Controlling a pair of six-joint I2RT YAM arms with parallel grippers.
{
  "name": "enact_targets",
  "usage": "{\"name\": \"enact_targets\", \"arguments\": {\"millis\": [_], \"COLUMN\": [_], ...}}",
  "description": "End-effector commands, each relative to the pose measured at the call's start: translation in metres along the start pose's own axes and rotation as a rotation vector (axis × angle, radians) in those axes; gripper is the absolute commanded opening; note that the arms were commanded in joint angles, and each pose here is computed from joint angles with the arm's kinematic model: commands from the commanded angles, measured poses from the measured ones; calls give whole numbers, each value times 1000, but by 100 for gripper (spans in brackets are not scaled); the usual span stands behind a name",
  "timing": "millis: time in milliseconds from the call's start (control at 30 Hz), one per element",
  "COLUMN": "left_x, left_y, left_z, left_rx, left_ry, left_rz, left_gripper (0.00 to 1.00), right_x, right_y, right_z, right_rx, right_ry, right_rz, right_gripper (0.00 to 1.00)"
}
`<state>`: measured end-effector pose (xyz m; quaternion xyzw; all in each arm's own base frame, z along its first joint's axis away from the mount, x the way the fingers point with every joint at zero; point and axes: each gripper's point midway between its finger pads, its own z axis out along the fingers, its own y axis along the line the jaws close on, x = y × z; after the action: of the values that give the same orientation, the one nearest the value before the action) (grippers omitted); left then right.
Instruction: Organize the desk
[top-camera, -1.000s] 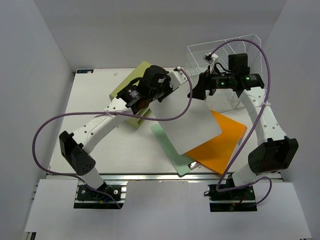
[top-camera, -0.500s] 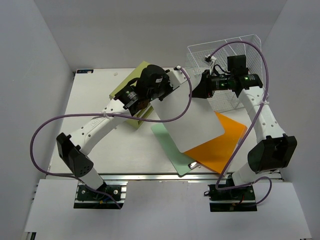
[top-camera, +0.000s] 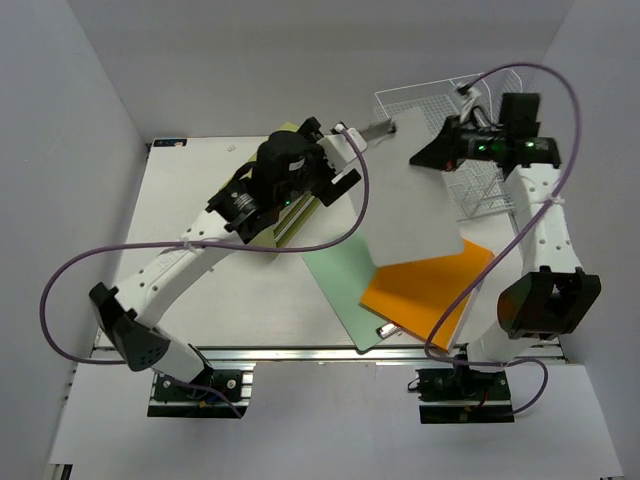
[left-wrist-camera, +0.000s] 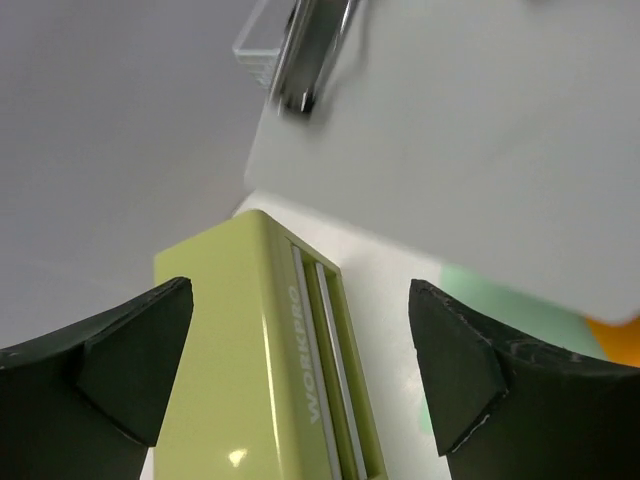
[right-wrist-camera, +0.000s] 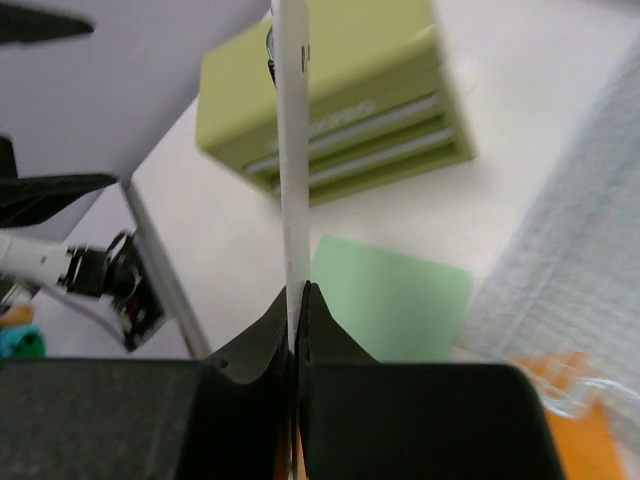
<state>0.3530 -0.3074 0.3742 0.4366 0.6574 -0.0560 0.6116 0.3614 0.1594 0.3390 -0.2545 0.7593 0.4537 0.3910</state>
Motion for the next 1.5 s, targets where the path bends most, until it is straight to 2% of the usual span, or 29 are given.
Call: {"name": "enact_targets", "arguments": {"millis": [0,133,200,333,367,433,467,500,533,600,633,700,867,1200,1300,1467], "left_x": [-38,-36,-32,-24,-22,-18,-17,-14,-13,-10,-8,-6,1,7,8,13], "left_y": [25,31,32,29,29,29,29,27,26,23,22,21,19,19,20,19], "left_z": [-35,-50,-53,-53,-51,-49,-49,-46,-45,-39,-37,-29,-17,-10,-18,-37], "left_rx": [-92,-135,-148,-143,-143,-150,-149,-147,-144,-135,-133,-131,-129,-133,-139,-144], "left_ry": [-147,-177,-169,-138,-128,-111,-104,-95,-92,-76,-71,-52,-10,19,21,1], "left_rz": [-51,-74,-86,-94,-96,-103,-102,-105,-106,-109,-108,-110,-105,-89,-89,-93], "left_gripper": [98,98,98,98,98,98,98,98,98,98,98,98,98,98,98,98], "right_x": [-59,-84,-91,-104,-109,-107,-90,-97,-88,-93,-97,-98,-112,-129,-128,-119], "right_y": [6,-6,-27,-43,-47,-45,-61,-58,-51,-71,-71,-78,-81,-32,-4,24], "right_z": [-52,-97,-119,-147,-153,-163,-164,-171,-177,-182,-181,-179,-183,-194,-203,-212], "right_rx": [28,-19,-21,-31,-31,-104,-122,-52,-49,26,26,0,-1,52,116,172], "right_ry": [-138,-224,-255,-286,-295,-272,-256,-230,-204,-161,-153,-170,-193,-166,-150,-161], "right_rz": [-53,-12,26,5,-55,14,80,-288,-16,-105,-26,-15,-90,-286,-431,-515], "right_gripper": [0,0,0,0,0,0,0,0,0,0,0,0,0,0,0,0]}}
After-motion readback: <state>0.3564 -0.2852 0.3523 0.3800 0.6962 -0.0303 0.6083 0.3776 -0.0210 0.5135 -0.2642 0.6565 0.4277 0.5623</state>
